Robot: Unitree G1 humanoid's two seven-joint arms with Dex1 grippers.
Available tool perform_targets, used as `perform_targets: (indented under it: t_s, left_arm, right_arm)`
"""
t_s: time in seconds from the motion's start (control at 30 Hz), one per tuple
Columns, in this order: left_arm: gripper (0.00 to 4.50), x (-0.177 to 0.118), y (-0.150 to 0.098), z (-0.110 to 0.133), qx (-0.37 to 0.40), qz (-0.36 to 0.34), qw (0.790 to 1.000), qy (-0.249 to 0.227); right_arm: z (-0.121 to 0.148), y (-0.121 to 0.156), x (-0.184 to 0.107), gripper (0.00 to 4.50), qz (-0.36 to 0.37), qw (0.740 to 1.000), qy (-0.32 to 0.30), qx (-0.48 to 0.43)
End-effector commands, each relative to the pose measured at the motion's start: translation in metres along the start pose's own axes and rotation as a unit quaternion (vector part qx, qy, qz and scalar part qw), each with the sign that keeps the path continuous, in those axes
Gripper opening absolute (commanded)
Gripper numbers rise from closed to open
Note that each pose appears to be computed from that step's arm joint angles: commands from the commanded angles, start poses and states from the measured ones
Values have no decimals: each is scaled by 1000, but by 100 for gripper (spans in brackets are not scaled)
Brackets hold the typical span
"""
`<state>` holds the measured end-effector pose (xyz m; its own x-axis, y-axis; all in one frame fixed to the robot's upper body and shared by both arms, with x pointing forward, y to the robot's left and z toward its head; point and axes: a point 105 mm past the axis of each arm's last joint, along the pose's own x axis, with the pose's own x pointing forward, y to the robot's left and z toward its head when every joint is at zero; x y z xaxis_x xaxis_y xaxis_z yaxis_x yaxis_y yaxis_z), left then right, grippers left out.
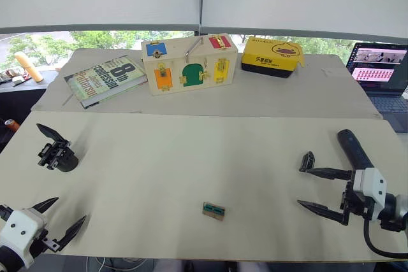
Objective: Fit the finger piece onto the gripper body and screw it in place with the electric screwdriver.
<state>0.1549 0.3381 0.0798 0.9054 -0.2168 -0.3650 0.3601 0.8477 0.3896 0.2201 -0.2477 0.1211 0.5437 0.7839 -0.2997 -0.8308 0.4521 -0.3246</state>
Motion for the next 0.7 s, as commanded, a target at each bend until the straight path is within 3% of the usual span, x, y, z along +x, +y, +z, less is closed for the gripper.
perform_targets:
  t_s: [0.03,0.17,0.27,0.43,0.53,0.7]
  left_arm:
    - [450,-10,10,9,-24,45,998,-30]
    - [450,-33,31,6,-140,186,968,-89]
    - [450,-47,29,-15,-204,264,938,-89]
    - [450,-75,33,-36,-236,366,896,-83]
    - [450,-80,35,-38,-240,385,887,-86]
    - [450,-67,33,-27,-235,374,892,-97]
  right_arm:
    - [12,-2,9,443,5,999,-34,1]
    - [53,-3,34,443,-1,986,-166,-10]
    - [75,-3,42,443,-9,971,-239,-17]
    - [95,11,48,443,11,950,-309,-49]
    - [99,19,52,443,27,943,-327,-61]
    - [98,34,64,443,58,934,-345,-74]
